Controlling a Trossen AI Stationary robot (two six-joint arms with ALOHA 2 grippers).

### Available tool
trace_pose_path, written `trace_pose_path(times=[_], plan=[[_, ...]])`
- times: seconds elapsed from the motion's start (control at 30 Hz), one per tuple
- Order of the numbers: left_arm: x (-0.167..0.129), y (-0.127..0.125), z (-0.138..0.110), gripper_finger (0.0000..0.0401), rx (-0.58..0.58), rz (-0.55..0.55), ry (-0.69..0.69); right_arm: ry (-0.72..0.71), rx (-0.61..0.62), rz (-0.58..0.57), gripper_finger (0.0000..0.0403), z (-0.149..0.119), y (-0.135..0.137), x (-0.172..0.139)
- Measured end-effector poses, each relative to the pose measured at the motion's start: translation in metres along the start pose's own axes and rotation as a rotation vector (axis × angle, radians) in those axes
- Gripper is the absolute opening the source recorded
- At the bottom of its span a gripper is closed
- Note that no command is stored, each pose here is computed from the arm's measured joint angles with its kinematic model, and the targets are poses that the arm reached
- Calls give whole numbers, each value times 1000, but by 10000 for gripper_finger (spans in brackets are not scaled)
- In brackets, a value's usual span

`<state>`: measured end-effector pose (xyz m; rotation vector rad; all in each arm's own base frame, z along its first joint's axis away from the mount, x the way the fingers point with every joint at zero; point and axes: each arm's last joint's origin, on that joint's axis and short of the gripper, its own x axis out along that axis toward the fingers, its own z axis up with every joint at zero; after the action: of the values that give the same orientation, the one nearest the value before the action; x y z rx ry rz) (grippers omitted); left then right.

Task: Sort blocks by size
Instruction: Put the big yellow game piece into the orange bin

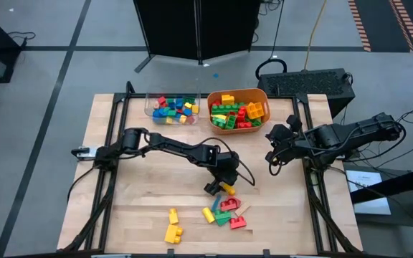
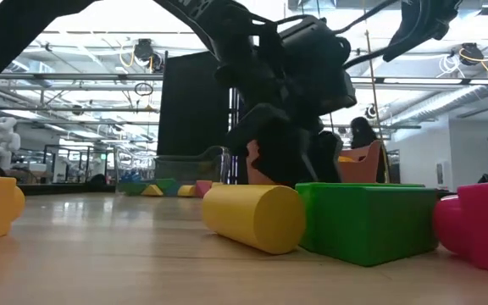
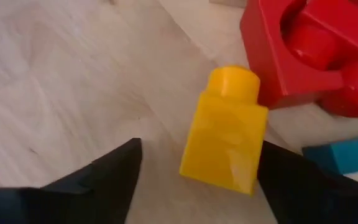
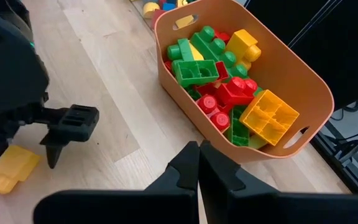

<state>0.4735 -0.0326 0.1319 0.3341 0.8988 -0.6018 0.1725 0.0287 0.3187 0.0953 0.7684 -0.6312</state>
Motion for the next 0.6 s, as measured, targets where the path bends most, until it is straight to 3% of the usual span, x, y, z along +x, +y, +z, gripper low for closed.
trace_pose_path(times=[0.2, 0.37, 0.6], plan=[[0, 1, 1, 186, -4, 21, -2, 1, -1, -1, 4, 0, 0, 0], [-1, 4, 0, 87, -107, 27, -7, 2, -3, -5, 4, 0, 0, 0], [-14, 20, -6, 7, -239, 55, -18, 1, -10, -7, 4, 0, 0, 0]])
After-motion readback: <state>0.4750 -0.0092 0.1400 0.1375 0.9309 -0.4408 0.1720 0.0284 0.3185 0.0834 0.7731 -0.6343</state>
